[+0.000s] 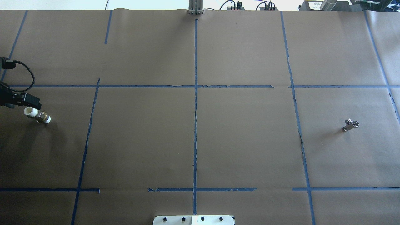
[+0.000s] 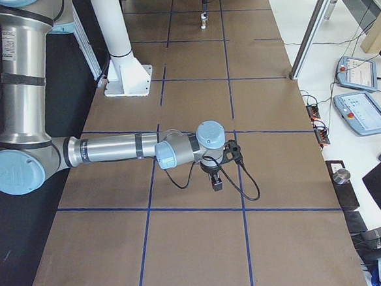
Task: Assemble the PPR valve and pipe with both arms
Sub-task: 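Lower the left gripper onto the white-and-brass PPR valve and grasp it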
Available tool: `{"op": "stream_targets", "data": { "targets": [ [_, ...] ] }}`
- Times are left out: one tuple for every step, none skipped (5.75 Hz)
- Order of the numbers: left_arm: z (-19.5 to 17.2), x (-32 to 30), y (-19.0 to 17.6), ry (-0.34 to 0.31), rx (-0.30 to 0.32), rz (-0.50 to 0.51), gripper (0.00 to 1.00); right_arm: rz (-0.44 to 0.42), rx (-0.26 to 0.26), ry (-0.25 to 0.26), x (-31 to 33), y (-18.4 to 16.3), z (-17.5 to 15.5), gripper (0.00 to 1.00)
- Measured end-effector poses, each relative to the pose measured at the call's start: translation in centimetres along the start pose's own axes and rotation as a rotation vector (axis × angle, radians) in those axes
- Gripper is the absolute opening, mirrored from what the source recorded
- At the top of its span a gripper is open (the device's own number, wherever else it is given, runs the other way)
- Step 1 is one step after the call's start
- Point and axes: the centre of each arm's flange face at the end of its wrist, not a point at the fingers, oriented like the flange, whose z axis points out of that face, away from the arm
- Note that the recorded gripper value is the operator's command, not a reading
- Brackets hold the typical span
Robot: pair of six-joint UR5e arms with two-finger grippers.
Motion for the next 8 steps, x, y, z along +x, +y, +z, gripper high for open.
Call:
{"op": "stream_targets", "data": {
  "targets": [
    [0.42, 0.34, 0.23, -0.003, -0.006, 0.004, 1.00, 0.000, -0.001, 0.000, 0.02, 0.02, 0.02, 1.00],
    [0.60, 0.51, 0.33, -0.003, -0.010, 0.005, 0.97, 0.000, -0.001, 0.000, 0.05, 0.05, 0.05, 1.00],
    [0.67, 0.54, 0.35, -0.004, -0.011, 0.004, 0.94, 0.000, -0.001, 0.000, 0.06, 0.06, 0.06, 1.00],
    [0.71, 0.54, 0.36, -0.004, -0.012, 0.004, 0.53, 0.000, -0.001, 0.000, 0.06, 0.06, 0.06, 1.00],
    [0.73, 0.53, 0.37, -0.004, -0.013, 0.004, 0.08, 0.000, -0.001, 0.000, 0.06, 0.07, 0.06, 1.00],
    [0.74, 0.53, 0.37, -0.004, -0.014, 0.003, 0.03, 0.001, -0.001, 0.000, 0.06, 0.07, 0.06, 1.00],
    [0.64, 0.61, 0.38, -0.004, -0.013, 0.004, 0.00, 0.001, -0.001, 0.000, 0.06, 0.07, 0.06, 1.00],
    [0.48, 0.76, 0.38, -0.001, -0.012, 0.006, 0.00, 0.001, -0.001, 0.000, 0.06, 0.07, 0.06, 1.00]
  ]
}}
